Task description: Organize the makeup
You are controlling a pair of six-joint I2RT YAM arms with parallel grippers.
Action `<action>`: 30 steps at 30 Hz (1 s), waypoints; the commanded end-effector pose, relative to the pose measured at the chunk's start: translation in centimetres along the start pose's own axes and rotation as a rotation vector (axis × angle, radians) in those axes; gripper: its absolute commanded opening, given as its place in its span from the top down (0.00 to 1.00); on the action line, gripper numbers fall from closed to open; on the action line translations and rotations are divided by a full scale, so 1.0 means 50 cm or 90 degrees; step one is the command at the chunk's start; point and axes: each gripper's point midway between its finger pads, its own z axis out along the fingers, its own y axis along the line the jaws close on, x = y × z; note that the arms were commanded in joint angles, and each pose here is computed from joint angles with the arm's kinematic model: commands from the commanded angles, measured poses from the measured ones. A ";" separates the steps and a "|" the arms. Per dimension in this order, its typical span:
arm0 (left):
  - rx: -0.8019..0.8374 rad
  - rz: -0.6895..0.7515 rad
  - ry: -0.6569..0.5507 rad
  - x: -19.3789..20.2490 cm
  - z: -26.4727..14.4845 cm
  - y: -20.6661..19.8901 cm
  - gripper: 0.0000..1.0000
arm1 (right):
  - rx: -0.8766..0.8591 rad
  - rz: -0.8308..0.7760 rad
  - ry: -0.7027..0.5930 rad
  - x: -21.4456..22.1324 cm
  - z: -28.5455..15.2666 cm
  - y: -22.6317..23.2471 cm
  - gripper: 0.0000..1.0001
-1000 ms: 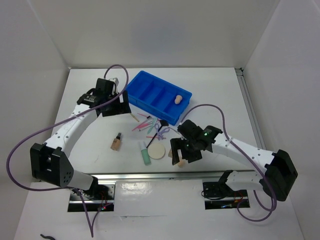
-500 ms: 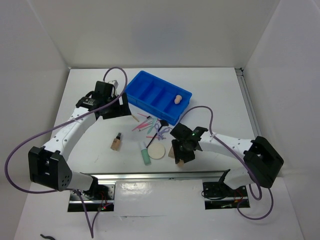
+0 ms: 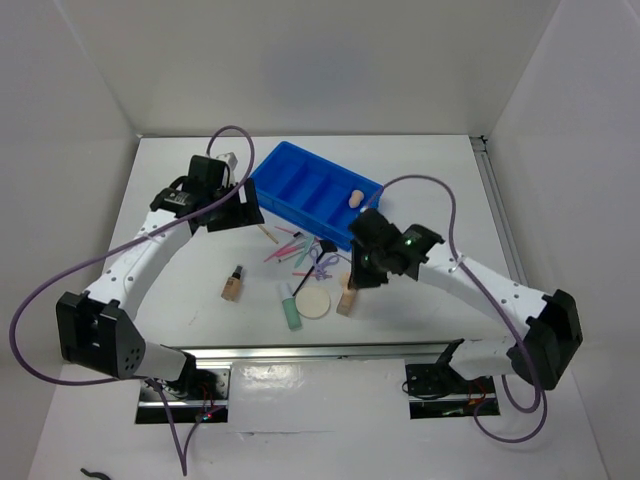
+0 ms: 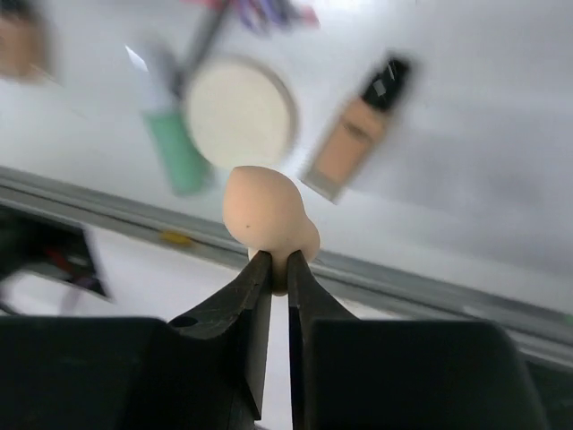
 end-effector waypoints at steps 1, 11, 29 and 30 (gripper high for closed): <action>0.019 0.002 -0.010 -0.019 -0.006 -0.014 0.09 | -0.060 0.080 -0.100 -0.129 -0.085 0.048 0.92; 0.000 -0.004 0.049 0.032 0.023 0.008 0.09 | -0.029 0.083 -0.277 -0.516 -0.025 0.009 0.92; -0.217 -0.053 0.129 0.122 0.064 0.146 0.00 | 0.046 0.076 -0.232 -0.592 0.111 -0.114 0.22; -0.233 -0.057 0.136 0.128 0.065 0.154 0.00 | 0.044 0.075 -0.239 -0.595 0.102 -0.111 0.18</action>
